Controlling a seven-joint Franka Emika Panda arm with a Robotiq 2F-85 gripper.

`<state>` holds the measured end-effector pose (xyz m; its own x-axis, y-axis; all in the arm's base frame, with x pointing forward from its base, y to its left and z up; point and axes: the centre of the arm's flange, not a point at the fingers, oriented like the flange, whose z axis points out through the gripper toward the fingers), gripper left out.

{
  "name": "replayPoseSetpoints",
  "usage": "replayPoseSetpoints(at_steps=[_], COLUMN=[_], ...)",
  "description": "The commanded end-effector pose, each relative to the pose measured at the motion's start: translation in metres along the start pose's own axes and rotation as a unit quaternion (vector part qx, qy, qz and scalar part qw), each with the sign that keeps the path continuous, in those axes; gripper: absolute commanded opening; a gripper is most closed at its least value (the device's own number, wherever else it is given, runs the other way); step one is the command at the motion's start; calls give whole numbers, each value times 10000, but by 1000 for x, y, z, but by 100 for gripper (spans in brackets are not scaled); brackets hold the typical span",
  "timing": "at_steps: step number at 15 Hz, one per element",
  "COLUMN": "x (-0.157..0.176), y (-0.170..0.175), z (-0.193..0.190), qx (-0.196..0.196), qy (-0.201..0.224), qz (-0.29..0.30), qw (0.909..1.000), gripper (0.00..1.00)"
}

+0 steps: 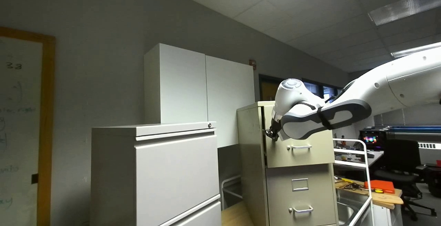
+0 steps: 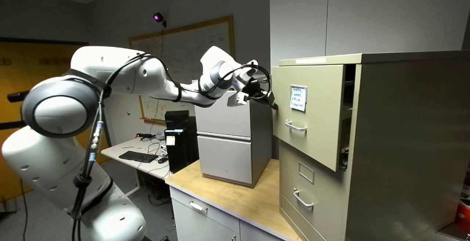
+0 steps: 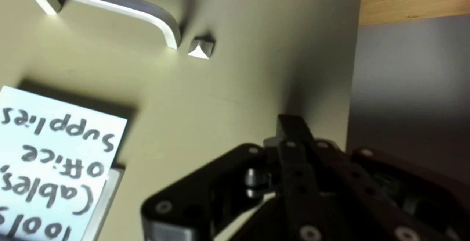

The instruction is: Close the top drawer

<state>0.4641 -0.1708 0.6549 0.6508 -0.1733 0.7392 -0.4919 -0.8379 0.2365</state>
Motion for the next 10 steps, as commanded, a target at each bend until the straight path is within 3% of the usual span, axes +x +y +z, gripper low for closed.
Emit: replayPoseSetpoints(at_steps=[1,10], x=[24,36], y=[-8,-17], z=[65,111], qx=[124,436], qy=[-346,-960], qz=[-44,-88], qw=[9993,9944], gripper=[0,0])
